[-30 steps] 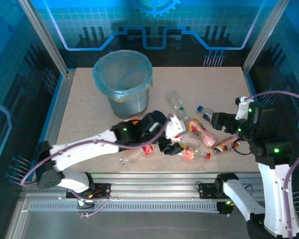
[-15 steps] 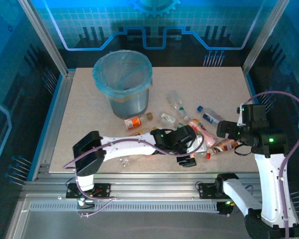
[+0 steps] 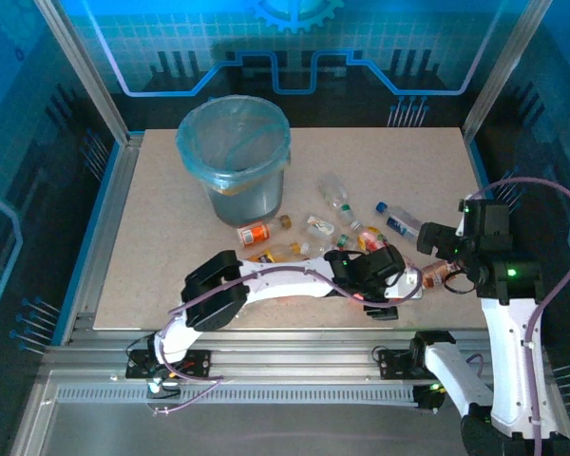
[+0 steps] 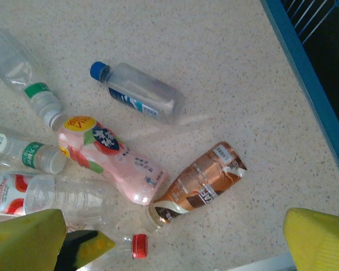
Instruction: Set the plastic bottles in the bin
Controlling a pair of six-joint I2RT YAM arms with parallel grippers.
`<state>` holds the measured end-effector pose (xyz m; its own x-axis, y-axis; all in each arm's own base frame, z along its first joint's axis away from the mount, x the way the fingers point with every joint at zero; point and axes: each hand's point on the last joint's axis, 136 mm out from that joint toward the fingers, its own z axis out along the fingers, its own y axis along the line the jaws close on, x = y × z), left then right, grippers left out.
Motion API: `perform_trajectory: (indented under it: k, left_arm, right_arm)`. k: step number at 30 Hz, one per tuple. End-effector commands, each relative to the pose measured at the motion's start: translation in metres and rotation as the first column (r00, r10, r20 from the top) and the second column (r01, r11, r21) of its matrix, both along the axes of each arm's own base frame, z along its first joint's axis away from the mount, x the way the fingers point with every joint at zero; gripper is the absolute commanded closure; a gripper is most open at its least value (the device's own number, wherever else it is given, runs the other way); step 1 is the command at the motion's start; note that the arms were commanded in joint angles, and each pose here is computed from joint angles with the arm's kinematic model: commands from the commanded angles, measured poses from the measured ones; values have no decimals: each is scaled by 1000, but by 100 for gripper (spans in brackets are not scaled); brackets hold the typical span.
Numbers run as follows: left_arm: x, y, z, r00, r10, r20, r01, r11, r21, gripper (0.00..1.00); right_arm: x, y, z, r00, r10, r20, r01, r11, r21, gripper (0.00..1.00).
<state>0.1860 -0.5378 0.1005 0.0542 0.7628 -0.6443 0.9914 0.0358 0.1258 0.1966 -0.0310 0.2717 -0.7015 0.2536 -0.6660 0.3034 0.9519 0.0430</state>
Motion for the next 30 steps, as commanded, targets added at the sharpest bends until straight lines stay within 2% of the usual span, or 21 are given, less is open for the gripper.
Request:
perform_trajectory:
  k: [1,7,12,22,30]
  left_arm:
    - [2,-6,-8,998,-45,41,43,998,47,24]
    - [4,-12,-25,996,-78,45,73,992,100,24]
    - [10,-14,-41,994,-83,65,73,986,150,25]
    - [18,-14,-57,993,-78,83,57,972,229,38]
    - [19,-14,-55,996,-57,72,38,971,238,58]
  right_arm:
    - [-1,-7,21,991,-52,123,52,999,2,0]
    - [-18,-18,45,962,-112,249,118,993,-13,0]
    - [-25,-16,55,941,-126,316,125,992,23,1]
    - [-21,-11,51,935,-124,332,110,992,60,2]
    - [-22,-11,45,934,-131,333,116,991,65,2]
